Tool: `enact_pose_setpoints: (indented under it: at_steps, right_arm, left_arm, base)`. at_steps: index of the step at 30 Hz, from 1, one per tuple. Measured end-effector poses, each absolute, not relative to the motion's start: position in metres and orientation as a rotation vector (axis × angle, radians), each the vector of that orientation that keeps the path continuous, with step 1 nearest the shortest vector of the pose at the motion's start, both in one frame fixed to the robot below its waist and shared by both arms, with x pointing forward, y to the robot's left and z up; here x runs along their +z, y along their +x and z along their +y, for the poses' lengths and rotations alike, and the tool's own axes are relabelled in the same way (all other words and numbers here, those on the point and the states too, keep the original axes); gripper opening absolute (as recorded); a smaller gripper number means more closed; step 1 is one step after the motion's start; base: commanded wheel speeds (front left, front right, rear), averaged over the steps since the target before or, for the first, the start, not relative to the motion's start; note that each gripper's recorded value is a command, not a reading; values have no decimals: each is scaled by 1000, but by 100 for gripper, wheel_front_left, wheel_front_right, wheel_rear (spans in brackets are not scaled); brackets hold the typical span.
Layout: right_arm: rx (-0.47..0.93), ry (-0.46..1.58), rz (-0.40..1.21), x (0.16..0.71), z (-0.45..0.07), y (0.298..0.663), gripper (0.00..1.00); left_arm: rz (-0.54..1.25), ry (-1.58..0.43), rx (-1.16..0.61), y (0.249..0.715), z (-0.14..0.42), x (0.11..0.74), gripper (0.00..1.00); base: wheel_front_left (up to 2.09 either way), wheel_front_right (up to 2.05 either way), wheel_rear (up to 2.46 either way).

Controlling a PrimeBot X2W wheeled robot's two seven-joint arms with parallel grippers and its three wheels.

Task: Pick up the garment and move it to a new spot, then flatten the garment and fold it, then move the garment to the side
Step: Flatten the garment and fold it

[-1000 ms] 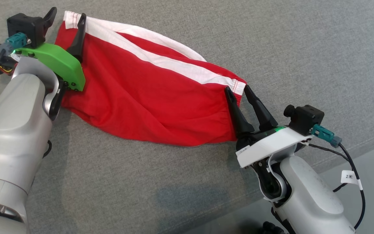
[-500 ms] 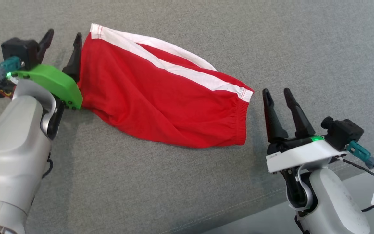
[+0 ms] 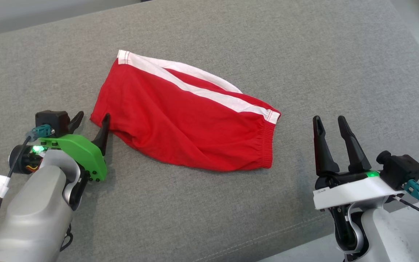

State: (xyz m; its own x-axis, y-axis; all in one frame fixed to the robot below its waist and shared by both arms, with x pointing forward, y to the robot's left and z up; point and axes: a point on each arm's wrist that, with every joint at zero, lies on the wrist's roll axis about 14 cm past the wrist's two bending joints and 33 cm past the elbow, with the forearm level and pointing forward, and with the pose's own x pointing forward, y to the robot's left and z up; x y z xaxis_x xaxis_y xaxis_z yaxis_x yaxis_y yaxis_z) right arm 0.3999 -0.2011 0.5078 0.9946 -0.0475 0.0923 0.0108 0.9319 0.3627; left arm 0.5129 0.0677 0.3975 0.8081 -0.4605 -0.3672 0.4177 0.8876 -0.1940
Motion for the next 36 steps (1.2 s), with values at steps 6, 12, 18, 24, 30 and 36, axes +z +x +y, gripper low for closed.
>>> enact_pose_setpoints:
  at_steps: [6, 12, 18, 24, 30, 36]
  right_arm:
    - [-53, 364, -109, 511, -209, 390, 100]
    - [-73, 359, -110, 511, -214, 385, 100]
    - [-84, 363, -117, 514, -218, 381, 100]
    - [-91, 365, -131, 518, -221, 379, 100]
    - [-82, 368, -143, 521, -219, 380, 100]
    - [-53, 363, -144, 523, -210, 382, 100]
  left_arm:
    - [470, -88, -462, 515, 68, 387, 100]
    - [561, -75, -482, 515, 58, 377, 100]
    - [640, -40, -488, 516, 58, 371, 0]
    - [634, -73, -491, 513, 53, 377, 0]
    - [596, -116, -435, 506, 70, 380, 0]
    - [537, -162, -374, 486, 87, 384, 0]
  base:
    - [0, 0, 0]
    - [0, 0, 0]
    - [0, 0, 0]
    - [0, 0, 0]
    - [0, 0, 0]
    - [0, 0, 0]
